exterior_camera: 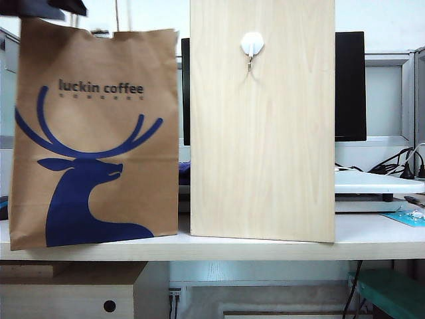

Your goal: Pick up the paper bag and hang it on the hook.

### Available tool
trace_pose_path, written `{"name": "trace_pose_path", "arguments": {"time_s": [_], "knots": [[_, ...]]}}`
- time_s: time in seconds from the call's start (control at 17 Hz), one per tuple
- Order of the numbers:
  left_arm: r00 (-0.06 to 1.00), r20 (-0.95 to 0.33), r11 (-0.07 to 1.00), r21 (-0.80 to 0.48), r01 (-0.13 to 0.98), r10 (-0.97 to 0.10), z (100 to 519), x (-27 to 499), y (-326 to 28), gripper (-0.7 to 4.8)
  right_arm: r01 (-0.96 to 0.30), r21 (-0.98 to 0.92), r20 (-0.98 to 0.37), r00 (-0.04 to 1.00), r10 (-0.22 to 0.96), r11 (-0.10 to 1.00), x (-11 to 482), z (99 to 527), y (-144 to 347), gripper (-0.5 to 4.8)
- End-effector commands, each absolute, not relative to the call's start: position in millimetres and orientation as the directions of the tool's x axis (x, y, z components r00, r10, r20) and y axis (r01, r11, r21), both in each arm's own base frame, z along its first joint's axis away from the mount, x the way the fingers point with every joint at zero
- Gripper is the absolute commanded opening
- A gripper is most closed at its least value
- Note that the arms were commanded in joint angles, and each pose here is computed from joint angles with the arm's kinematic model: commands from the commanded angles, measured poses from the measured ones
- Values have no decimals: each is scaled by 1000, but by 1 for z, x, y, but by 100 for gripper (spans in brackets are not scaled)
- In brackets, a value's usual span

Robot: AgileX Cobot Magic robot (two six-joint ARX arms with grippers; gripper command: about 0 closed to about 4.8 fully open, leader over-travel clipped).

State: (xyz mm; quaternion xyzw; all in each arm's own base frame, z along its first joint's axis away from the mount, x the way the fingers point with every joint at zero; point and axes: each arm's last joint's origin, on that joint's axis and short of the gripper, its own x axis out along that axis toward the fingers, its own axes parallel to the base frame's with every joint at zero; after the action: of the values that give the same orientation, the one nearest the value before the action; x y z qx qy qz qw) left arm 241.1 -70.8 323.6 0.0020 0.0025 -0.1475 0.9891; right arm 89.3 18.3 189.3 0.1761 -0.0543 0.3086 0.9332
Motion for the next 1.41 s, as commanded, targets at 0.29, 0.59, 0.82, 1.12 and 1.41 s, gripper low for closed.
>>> {"name": "trace_pose_path", "arguments": {"time_s": [0.29,0.59,0.82,1.12,1.41], "knots": [[954,36,954,1,299,-299,326,246,-73,-6,-593,295,216,805,552,749,90,188,18,0],[940,52,940,-39,339,-337,334,234,-71,-6,-588,300,210,809,550,751,90,188,18,0],[921,78,921,-40,386,-383,354,198,-64,-6,-582,307,201,813,547,753,90,187,18,0],[839,-8,829,-165,535,-544,355,163,-58,-6,-582,307,201,813,547,753,90,187,18,0],[692,-68,688,-213,694,-719,350,154,-62,-6,-558,306,205,830,518,772,91,187,17,0]]}}
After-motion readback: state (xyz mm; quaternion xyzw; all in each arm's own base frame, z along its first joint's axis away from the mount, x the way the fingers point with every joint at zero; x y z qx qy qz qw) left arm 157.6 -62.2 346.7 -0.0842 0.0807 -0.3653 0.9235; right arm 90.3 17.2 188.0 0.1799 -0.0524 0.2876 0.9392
